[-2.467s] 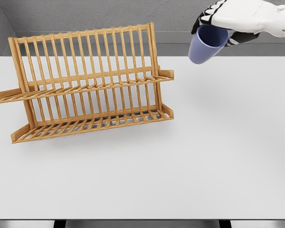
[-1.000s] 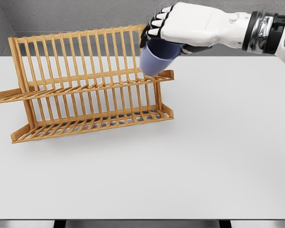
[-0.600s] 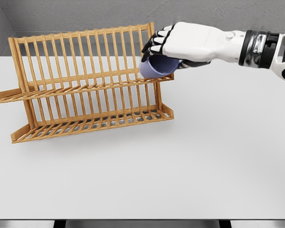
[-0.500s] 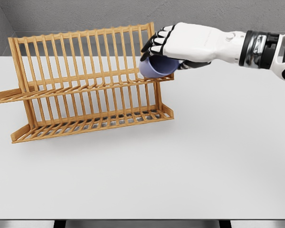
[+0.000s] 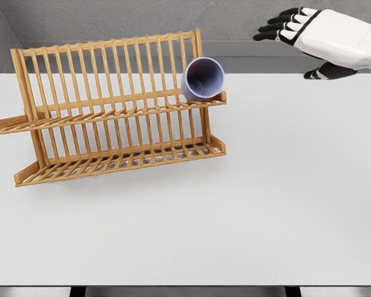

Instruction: Right arm put cup on second shelf

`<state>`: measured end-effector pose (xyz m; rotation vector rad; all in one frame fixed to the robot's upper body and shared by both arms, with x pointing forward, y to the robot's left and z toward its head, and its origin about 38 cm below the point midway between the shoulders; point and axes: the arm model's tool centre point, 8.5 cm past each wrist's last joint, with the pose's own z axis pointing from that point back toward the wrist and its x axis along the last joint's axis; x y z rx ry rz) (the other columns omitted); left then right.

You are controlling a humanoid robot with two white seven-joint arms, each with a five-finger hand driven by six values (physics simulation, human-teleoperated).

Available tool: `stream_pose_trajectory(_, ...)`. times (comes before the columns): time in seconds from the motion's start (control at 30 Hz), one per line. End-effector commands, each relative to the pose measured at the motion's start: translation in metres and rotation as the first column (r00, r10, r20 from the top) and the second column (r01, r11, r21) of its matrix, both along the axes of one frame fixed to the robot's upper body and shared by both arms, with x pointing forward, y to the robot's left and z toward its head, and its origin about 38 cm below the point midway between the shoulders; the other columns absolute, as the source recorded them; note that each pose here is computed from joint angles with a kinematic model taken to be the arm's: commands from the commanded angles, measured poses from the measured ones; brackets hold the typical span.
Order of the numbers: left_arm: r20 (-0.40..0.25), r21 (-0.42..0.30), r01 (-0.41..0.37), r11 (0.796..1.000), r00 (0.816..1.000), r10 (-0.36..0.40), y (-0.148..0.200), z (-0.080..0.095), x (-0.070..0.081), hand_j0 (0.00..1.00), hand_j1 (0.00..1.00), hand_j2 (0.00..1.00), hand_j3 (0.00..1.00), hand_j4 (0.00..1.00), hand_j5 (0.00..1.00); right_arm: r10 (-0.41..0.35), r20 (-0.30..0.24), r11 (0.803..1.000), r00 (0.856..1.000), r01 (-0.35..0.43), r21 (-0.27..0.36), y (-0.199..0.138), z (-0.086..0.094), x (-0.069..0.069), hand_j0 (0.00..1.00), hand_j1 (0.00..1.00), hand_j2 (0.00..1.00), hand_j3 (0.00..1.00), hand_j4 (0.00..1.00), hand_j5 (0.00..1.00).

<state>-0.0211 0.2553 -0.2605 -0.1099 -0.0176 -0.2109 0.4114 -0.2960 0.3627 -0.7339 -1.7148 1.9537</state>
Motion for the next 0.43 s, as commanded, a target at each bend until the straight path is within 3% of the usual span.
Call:
stream_pose_trajectory(0.0,0.0,0.0,0.002,1.0,1.0,-0.002,0.0,0.0,0.0,1.0,1.0,1.0,1.0,1.0,1.0,-0.054,0.051,0.998,0.997,0.053,0.02,-0.024,0.02,-0.004,1.0,1.0,1.0,1.0,1.0,1.0)
stream_pose_trajectory(0.03,0.0,0.0,0.0,1.0,1.0,0.0,0.0,0.0,0.0,1.0,1.0,1.0,1.0,1.0,1.0,-0.033,0.058,0.996,0.998,0.028,0.086,-0.018,0.013,-0.005,1.0,1.0,1.0,1.0,1.0,1.0)
stream_pose_trajectory(0.1,0.0,0.0,0.0,1.0,1.0,0.0,0.0,0.0,0.0,1.0,1.0,1.0,1.0,1.0,1.0,-0.029,0.063,0.989,0.998,0.019,0.15,-0.017,0.007,-0.006,1.0,1.0,1.0,1.0,1.0,1.0)
stream_pose_trajectory(0.27,0.0,0.0,0.0,1.0,1.0,0.0,0.0,0.0,0.0,1.0,1.0,1.0,1.0,1.0,1.0,0.008,-0.015,0.981,1.0,-0.005,0.196,-0.002,-0.033,-0.007,1.0,1.0,1.0,1.0,1.0,1.0)
stream_pose_trajectory(0.4,0.01,-0.003,0.006,1.0,1.0,-0.006,0.0,0.0,0.004,1.0,1.0,1.0,1.0,1.0,1.0,0.004,-0.039,0.98,0.999,0.004,0.198,-0.004,-0.042,-0.007,1.0,1.0,1.0,1.0,1.0,1.0)
